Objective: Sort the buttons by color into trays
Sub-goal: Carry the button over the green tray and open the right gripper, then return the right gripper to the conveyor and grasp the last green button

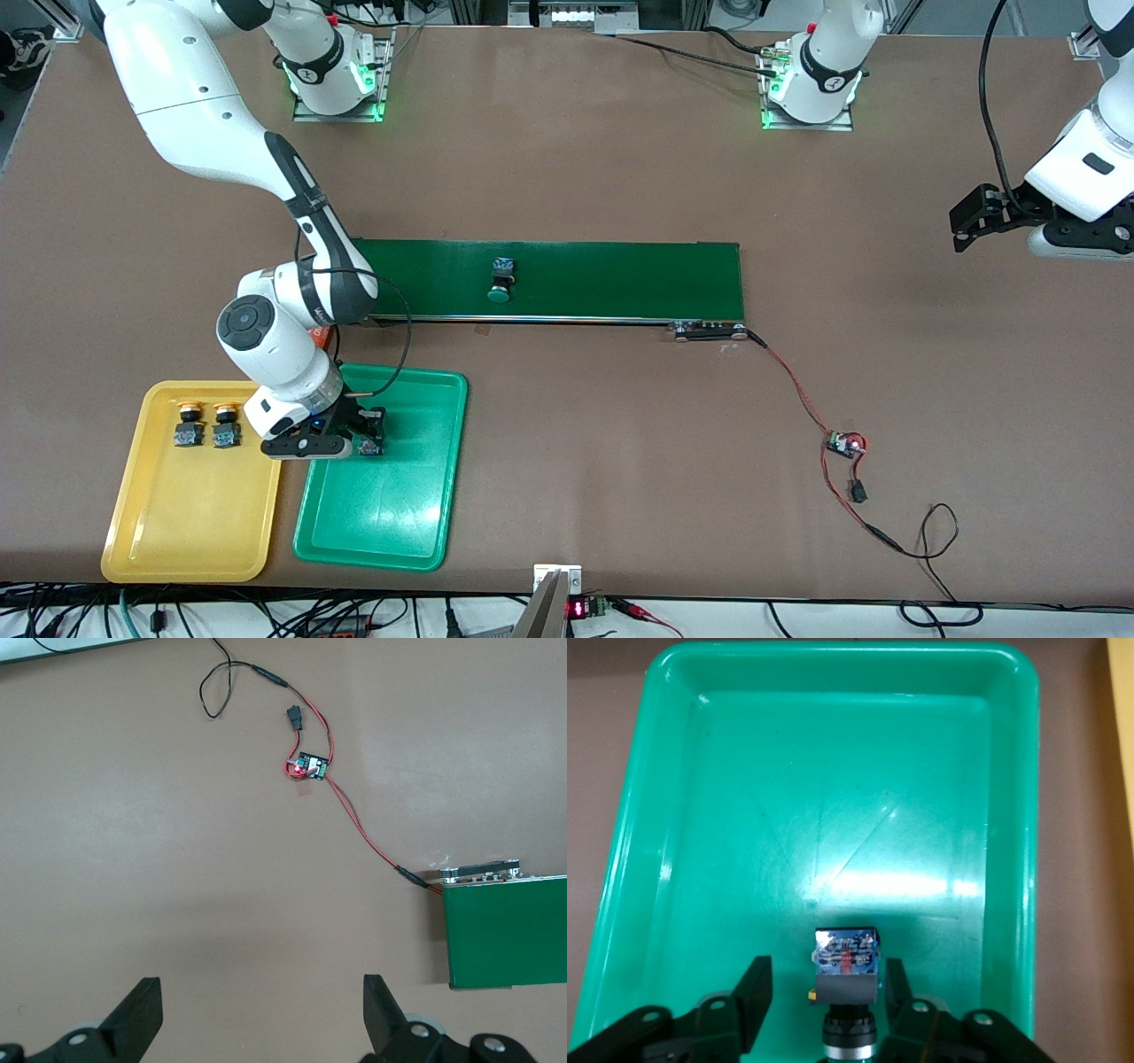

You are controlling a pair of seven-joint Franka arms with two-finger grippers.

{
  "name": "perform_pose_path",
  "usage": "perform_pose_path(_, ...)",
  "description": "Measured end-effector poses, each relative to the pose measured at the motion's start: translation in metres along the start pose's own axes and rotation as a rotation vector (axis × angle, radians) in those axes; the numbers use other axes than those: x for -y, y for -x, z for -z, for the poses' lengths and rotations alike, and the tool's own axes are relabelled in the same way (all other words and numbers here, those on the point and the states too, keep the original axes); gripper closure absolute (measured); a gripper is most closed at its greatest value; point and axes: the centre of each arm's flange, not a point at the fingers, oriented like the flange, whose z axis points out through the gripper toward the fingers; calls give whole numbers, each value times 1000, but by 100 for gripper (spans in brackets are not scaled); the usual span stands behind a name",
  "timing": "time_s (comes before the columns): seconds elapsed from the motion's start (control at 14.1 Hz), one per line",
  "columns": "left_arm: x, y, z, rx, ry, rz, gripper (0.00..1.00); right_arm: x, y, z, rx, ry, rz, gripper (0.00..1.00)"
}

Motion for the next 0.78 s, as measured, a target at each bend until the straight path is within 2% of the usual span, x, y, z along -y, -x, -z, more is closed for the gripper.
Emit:
perform_pose_path(0.07, 0, 0, 0, 0, 0, 0, 0, 1, 1, -1, -1, -1, 2, 38)
perform_pose_path(0.14, -1, 0, 0, 0, 0, -1, 0, 3, 1, 0, -2, -2, 5, 33)
perform_pose_path(0.35, -1, 0, 0, 0, 0, -2, 0, 16, 12, 12, 9, -4, 25, 5)
perform_pose_path(0.43, -1, 0, 0, 0, 0, -3, 0, 22, 21, 22, 23, -2, 33, 0)
perform_pose_path(0.78, -1, 0, 0, -1, 0, -2, 0, 73, 73, 92, 210, 67, 19, 0)
